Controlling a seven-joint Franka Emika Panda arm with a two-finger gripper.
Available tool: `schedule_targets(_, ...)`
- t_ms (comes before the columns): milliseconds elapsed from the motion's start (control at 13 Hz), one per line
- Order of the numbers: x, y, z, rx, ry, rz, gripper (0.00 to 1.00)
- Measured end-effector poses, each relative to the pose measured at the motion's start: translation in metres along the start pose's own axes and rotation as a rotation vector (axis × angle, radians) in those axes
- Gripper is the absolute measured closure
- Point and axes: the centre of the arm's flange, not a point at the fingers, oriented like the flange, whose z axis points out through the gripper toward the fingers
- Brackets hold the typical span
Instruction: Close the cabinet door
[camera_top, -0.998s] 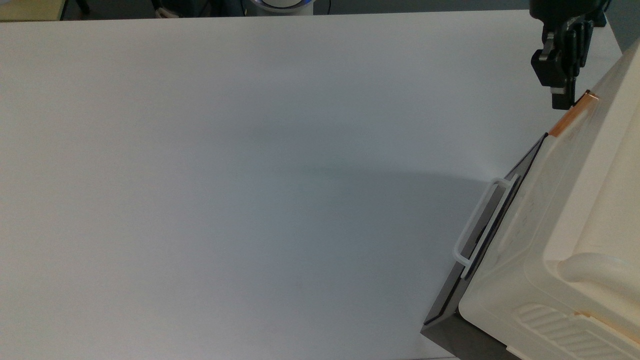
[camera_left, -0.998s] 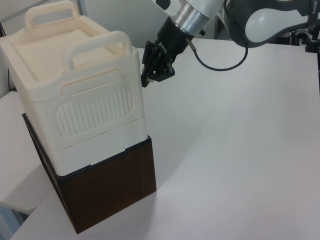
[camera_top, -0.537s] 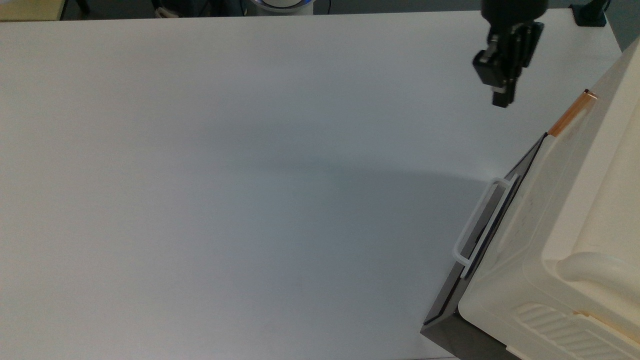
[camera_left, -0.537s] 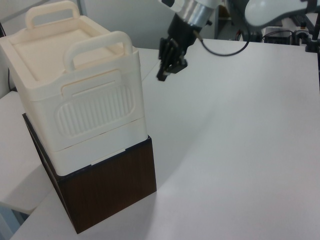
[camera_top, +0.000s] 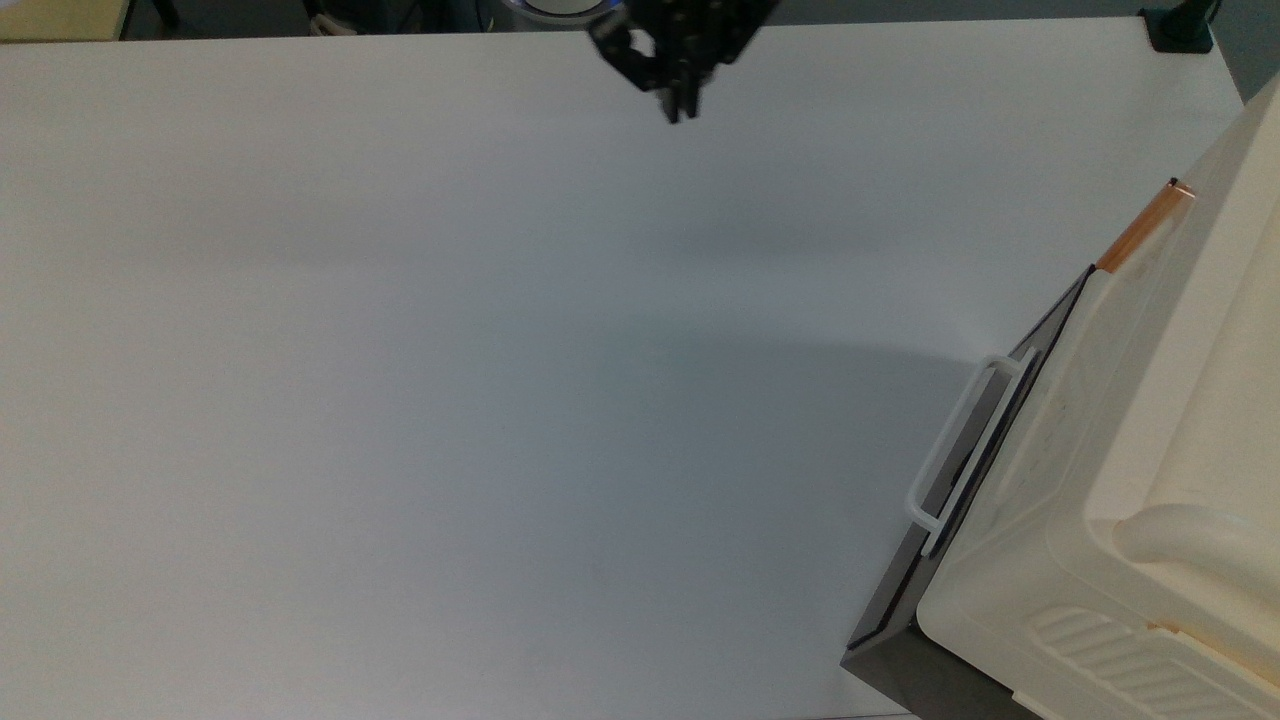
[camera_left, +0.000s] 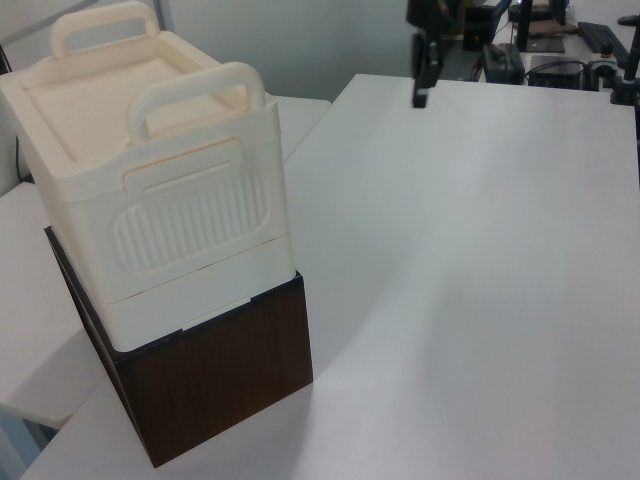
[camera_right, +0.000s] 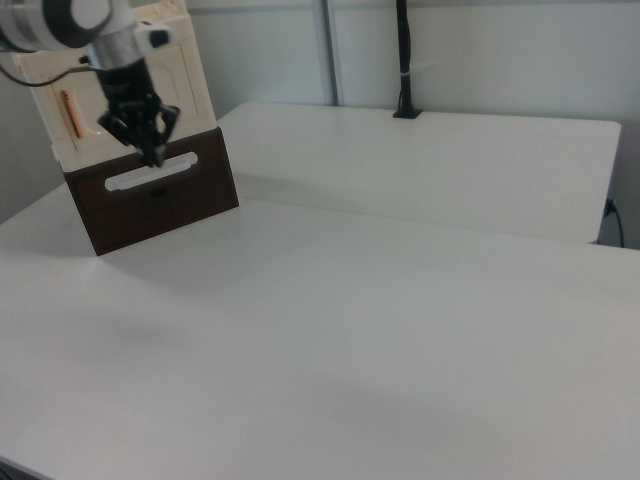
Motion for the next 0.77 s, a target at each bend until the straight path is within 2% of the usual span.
schedule_targets(153,-0.026,0.054,0.007,0.005,-0.051,0.212,0.85)
schedule_targets(307,-0.053,0.086,0.015,0.005,-0.088,0.349,0.59)
schedule_targets(614,-0.088,0.121,-0.004,-0.004,-0.070,0.435,0.01)
schedule_targets(767,-0.091,0.122,-0.001,-0.002,-0.079,0.440,0.00)
